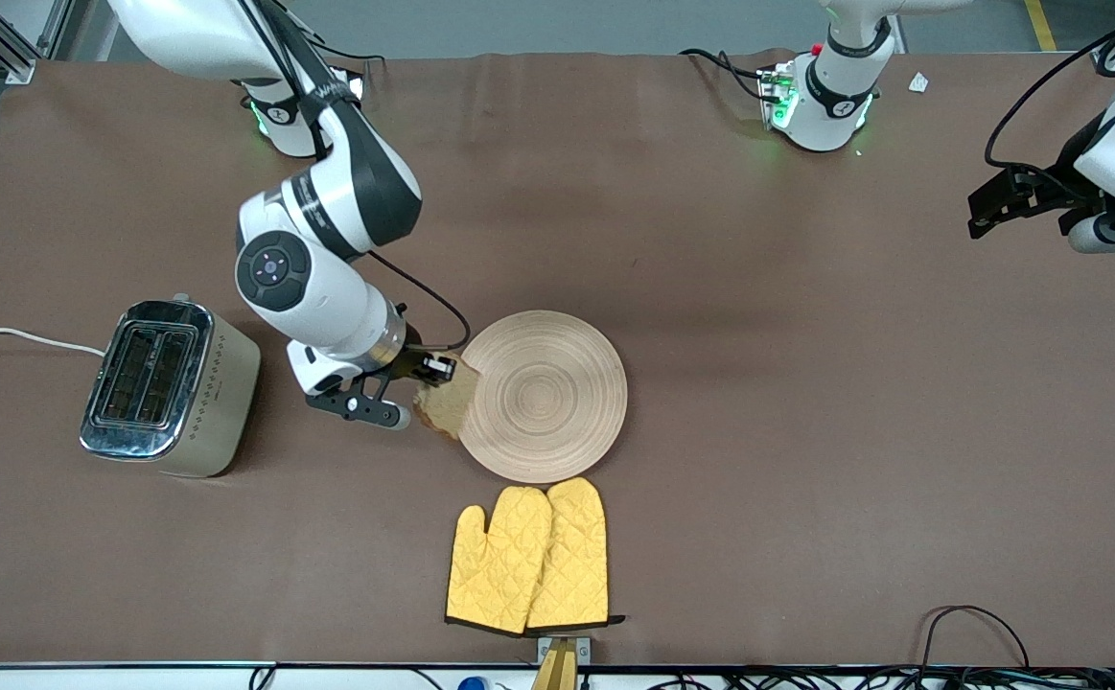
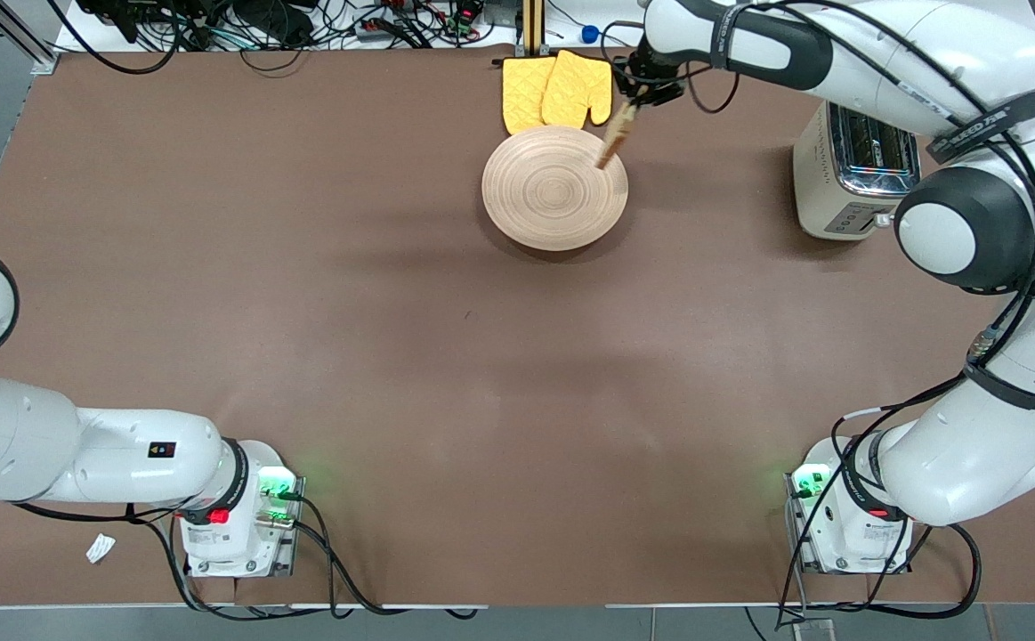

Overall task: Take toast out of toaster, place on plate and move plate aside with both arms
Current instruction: 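Lift the bread out of the toaster and carry it over the plate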

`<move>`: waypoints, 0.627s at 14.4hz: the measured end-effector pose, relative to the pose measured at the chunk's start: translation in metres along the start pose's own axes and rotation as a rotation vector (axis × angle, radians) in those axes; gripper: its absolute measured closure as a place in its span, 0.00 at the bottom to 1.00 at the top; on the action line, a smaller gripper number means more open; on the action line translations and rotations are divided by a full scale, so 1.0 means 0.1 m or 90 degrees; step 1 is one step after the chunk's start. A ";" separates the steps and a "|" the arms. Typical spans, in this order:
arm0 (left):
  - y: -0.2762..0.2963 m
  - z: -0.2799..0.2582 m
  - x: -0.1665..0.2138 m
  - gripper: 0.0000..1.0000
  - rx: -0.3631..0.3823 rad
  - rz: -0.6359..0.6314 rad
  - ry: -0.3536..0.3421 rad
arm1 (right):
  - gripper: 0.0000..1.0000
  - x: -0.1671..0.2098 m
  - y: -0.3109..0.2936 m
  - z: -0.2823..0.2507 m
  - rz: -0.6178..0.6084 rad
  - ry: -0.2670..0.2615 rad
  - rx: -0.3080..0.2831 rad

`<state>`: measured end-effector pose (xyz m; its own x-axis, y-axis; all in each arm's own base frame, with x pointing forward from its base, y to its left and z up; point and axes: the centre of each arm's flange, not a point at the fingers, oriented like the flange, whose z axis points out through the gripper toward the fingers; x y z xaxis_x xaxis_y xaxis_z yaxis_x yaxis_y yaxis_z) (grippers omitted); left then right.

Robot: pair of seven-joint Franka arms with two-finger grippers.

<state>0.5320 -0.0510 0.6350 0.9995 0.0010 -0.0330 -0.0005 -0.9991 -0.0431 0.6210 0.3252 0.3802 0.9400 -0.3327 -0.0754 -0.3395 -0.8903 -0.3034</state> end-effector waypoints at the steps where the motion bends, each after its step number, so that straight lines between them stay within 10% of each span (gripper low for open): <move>1: -0.04 0.00 0.01 0.00 0.000 -0.005 0.001 | 0.93 -0.01 -0.02 0.12 0.021 -0.005 0.046; 9: -0.08 0.04 0.04 0.00 -0.001 -0.010 -0.003 | 0.93 -0.45 -0.06 1.11 -0.041 -0.072 0.183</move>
<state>0.5358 -0.0425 0.6310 0.9992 0.0168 -0.0363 0.0152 -0.9990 -0.0427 0.5847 0.3804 0.2800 0.9624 -0.2279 -0.1479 -0.2713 -0.7788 -0.5656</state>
